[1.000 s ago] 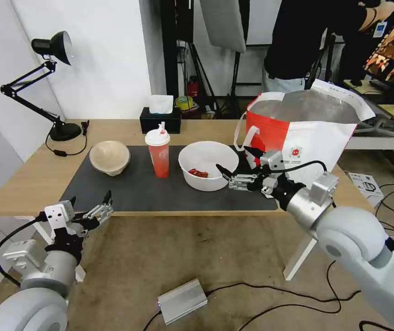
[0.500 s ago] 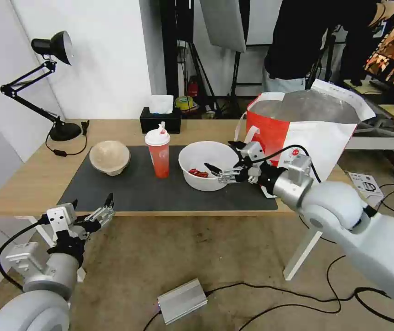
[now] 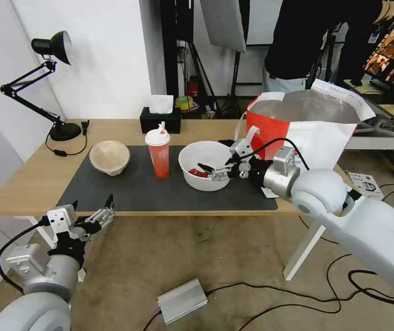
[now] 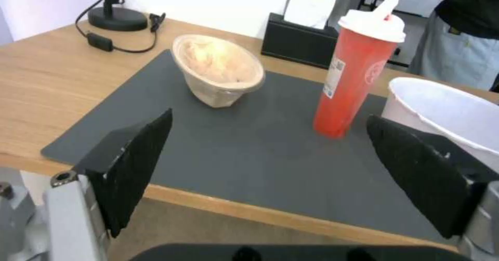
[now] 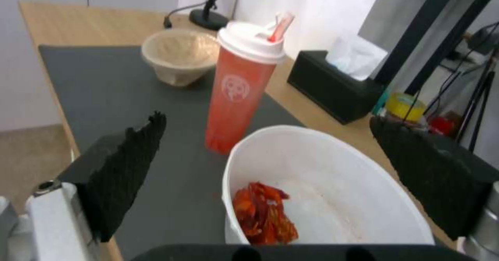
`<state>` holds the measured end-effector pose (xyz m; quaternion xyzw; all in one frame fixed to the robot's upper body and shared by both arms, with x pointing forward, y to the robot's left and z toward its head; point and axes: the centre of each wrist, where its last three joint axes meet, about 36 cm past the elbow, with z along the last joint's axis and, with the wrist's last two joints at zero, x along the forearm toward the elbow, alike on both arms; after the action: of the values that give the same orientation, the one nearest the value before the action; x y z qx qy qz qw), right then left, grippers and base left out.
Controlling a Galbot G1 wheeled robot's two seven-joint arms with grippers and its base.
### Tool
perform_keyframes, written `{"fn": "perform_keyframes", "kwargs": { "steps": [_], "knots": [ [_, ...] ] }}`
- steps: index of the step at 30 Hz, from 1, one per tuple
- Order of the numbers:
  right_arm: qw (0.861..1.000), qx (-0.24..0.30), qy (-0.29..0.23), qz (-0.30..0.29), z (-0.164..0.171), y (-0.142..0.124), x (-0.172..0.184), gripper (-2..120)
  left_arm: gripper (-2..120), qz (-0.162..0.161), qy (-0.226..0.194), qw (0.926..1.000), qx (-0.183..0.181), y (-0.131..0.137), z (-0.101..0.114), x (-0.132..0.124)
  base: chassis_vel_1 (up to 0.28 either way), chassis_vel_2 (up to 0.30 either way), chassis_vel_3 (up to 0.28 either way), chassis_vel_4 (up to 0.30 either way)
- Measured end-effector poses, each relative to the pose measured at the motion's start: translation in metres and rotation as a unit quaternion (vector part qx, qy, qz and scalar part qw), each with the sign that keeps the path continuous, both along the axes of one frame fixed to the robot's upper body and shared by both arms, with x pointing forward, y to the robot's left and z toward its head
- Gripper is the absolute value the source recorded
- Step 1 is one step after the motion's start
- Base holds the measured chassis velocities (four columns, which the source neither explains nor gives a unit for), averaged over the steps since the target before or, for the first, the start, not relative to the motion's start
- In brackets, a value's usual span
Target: Pick up the trash from the table and place it into the takeout bag.
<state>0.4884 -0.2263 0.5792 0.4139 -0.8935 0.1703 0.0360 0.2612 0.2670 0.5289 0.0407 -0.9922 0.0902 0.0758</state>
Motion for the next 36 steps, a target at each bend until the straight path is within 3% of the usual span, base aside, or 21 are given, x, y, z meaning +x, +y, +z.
{"fn": "perform_keyframes", "kwargs": {
  "steps": [23, 36],
  "knots": [
    [0.995, -0.073, 0.058, 0.018, -0.019, -0.014, 0.030, 100, 100, -0.018, 0.002, 0.9998, -0.001, -0.004, -0.008, 0.009, 0.000, 0.000, 0.000, 0.000],
    [0.994, -0.092, 0.047, 0.041, -0.019, -0.015, 0.038, 100, 100, -0.020, 0.005, 0.9998, -0.001, -0.008, -0.013, 0.010, 0.000, 0.000, 0.000, 0.000]
  ]
}}
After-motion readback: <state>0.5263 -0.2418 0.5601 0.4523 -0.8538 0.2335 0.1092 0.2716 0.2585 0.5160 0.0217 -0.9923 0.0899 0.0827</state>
